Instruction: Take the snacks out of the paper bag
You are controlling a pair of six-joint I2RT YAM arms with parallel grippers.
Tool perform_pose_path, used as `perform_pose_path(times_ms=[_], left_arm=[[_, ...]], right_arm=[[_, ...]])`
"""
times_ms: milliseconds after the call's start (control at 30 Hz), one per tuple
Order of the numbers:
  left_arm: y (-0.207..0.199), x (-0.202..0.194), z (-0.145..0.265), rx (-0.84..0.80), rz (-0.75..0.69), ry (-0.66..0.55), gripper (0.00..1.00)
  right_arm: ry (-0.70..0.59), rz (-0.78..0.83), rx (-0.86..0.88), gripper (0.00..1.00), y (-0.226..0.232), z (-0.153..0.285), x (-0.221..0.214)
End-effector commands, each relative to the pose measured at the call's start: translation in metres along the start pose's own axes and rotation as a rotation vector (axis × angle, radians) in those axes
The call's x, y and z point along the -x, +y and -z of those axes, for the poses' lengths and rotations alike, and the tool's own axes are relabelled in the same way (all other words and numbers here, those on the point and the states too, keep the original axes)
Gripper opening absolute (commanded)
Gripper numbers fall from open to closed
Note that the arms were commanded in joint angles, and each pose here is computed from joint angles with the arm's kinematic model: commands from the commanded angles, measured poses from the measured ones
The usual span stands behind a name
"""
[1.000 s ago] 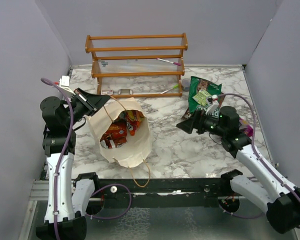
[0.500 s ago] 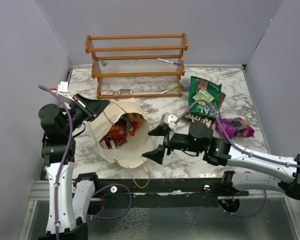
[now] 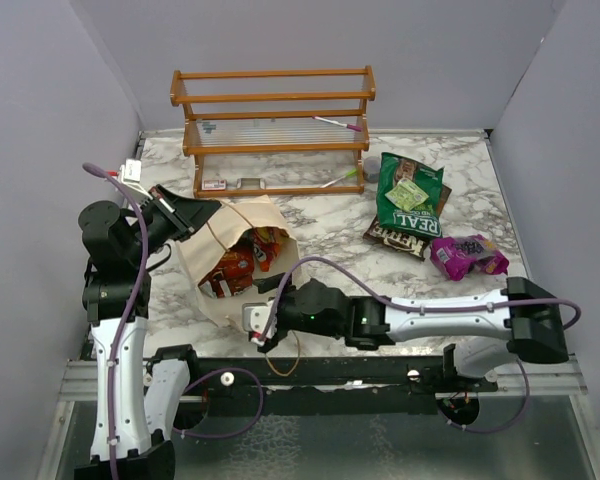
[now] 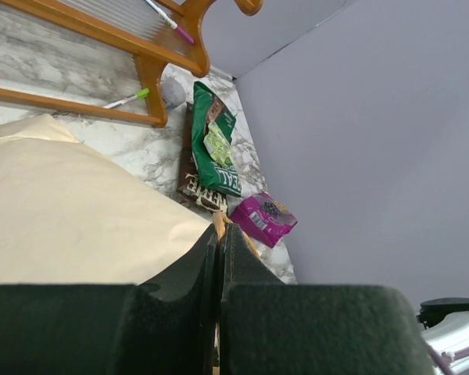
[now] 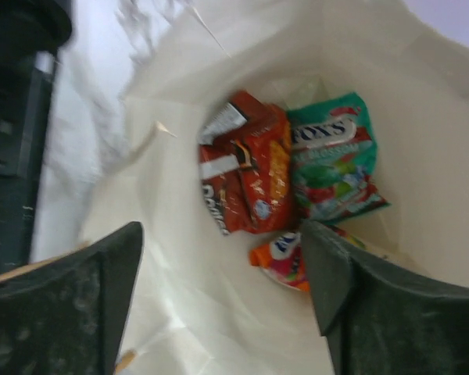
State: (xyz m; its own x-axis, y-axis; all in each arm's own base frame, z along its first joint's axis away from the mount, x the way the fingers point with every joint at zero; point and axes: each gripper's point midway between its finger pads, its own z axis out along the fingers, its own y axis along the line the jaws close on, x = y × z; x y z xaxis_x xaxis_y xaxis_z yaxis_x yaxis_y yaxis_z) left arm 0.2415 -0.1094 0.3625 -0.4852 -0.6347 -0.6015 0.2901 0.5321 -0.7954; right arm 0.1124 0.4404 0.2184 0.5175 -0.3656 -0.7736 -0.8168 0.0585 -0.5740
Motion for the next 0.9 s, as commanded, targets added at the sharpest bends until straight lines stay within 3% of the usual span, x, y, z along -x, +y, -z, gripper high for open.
perform_pose_path(times_ms=[0,433,567,867], left_arm=[[-0.011,-0.004,0.006,-0.044,-0.064,0.014,0.0],[-0.004,-0.012,0.01,-0.021,-0.081,0.026,0.0],[-0.009,-0.008,0.01,-0.027,-0.082,0.024,0.0],[-0.024,-0.001,0.011,-0.056,-0.088,0.018,0.0]], right_arm=[[0.045,0.158,-0.164,0.77,-0.034,-0.02,-0.004],[0.14,0.21,-0.061,0.62,-0.031,-0.078,-0.066],[0.181,0.183,-0.005,0.5,-0.03,-0.094,-0.085],[0.243,0.179,0.044,0.54,-0.018,-0.119,-0.122]])
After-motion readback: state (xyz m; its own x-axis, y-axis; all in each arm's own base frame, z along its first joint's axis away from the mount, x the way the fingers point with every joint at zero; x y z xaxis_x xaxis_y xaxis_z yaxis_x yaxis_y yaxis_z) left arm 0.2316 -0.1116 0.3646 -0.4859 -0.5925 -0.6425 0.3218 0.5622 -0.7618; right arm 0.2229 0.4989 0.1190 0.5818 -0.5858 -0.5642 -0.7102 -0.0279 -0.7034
